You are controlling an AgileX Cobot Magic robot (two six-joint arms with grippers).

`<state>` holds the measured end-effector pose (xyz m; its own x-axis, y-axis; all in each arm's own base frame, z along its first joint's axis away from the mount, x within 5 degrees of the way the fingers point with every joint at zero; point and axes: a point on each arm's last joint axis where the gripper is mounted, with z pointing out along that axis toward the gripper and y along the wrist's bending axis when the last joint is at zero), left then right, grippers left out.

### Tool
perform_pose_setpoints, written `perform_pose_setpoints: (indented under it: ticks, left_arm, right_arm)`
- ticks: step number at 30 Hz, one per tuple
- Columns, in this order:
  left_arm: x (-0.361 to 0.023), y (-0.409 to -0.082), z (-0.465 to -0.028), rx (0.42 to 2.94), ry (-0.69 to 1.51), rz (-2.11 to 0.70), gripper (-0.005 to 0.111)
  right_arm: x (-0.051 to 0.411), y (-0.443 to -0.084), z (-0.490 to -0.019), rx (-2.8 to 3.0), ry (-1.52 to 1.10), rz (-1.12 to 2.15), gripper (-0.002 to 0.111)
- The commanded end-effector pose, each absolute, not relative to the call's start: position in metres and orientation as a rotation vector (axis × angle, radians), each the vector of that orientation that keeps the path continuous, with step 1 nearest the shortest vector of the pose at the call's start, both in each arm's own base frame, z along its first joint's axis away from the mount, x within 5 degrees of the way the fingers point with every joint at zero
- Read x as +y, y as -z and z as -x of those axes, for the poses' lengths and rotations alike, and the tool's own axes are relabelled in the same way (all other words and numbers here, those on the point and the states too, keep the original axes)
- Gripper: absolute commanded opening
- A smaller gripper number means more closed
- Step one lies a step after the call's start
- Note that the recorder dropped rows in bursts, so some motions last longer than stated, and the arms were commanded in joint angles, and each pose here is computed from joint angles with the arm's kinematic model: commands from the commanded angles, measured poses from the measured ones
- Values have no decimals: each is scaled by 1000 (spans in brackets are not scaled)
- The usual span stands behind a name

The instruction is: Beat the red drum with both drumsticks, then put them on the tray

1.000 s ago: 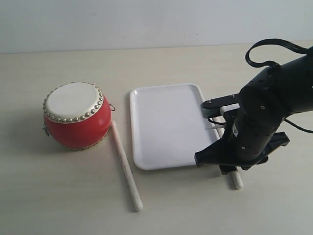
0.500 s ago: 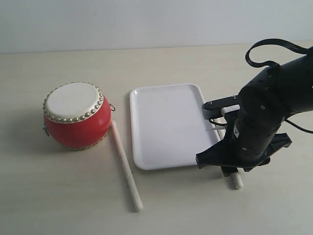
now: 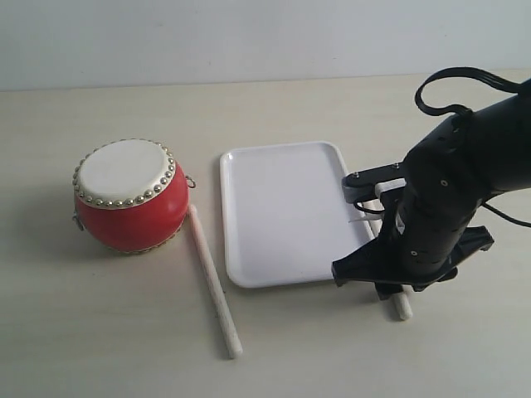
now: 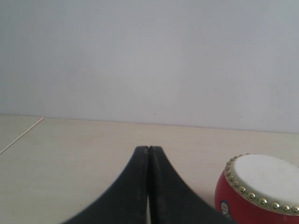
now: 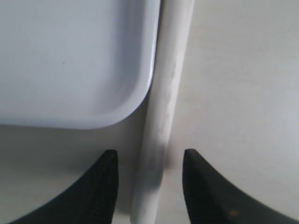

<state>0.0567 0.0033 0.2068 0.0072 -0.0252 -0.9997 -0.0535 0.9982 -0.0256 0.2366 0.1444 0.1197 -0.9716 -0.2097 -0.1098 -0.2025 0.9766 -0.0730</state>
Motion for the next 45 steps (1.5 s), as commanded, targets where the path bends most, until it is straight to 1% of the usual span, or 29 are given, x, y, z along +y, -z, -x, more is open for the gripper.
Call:
perform_pose_setpoints:
  ticks: [1, 5, 12, 16, 24, 28, 30, 35, 40, 45]
  left_arm:
    - [3, -206, -56, 1562, -16, 71, 0]
    - [3, -206, -56, 1562, -16, 71, 0]
    - [3, -206, -56, 1562, -16, 71, 0]
    - [3, -206, -56, 1562, -16, 71, 0]
    - [3, -206, -56, 1562, -16, 71, 0]
    - [3, -206, -56, 1562, -16, 71, 0]
    - [3, -206, -56, 1562, -16, 71, 0]
    - [3, -206, -56, 1562, -15, 73, 0]
    - [3, -206, -56, 1562, -15, 73, 0]
    - [3, -206, -56, 1562, -16, 71, 0]
  right_arm:
    - [143, -117, -235, 3022, 106, 314, 43]
    - [143, -117, -236, 3017, 100, 314, 42]
    - [143, -117, -236, 3017, 100, 314, 31]
    - [144, -117, -236, 3018, 100, 314, 31]
    - [144, -101, -236, 3057, 131, 325, 31]
    - [144, -99, -236, 3062, 136, 325, 30]
    - [142, -99, -234, 3080, 158, 325, 25]
    - [140, -100, -232, 3106, 191, 325, 0]
    - [140, -104, -232, 3090, 180, 322, 0]
    - [139, -130, -232, 3020, 137, 293, 0]
